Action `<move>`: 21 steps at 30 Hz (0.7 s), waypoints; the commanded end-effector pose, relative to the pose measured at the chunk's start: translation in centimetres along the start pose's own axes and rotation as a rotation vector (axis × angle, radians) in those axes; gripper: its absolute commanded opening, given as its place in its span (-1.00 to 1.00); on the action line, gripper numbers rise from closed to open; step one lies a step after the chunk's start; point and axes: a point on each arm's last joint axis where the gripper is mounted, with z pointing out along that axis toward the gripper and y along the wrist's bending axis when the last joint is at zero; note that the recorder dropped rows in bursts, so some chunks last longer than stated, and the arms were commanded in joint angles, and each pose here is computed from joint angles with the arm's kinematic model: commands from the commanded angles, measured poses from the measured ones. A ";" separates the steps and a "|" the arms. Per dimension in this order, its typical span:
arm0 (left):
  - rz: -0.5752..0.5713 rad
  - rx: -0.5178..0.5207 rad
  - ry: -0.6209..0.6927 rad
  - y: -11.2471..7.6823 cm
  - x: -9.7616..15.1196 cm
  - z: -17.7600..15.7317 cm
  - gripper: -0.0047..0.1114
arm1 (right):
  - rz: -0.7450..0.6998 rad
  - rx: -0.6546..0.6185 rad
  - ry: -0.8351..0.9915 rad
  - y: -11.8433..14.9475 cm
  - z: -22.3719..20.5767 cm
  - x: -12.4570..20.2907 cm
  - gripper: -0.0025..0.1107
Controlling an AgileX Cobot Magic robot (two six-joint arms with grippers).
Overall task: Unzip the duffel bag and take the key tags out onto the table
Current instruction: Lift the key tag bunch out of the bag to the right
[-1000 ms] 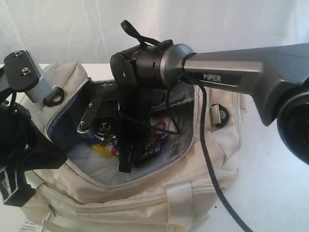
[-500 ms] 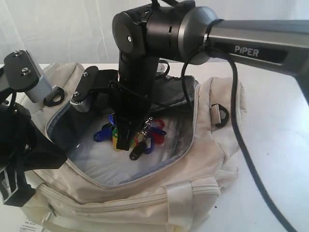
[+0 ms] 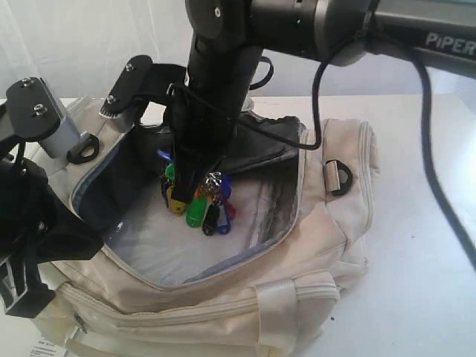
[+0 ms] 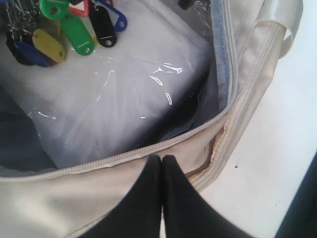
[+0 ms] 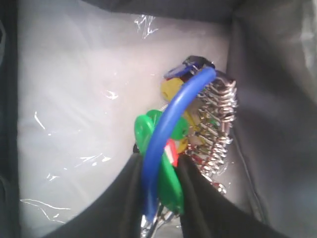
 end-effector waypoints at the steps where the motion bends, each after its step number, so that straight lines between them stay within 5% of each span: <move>1: -0.016 0.025 0.008 -0.3 0.2 0.1 -0.92 | 0.044 0.077 -0.094 -0.5 -3.5 -0.1 -0.96; 21: -0.016 0.025 0.008 -0.3 0.2 0.1 -0.92 | 0.274 0.480 -0.213 -0.7 -16.5 3.5 -0.96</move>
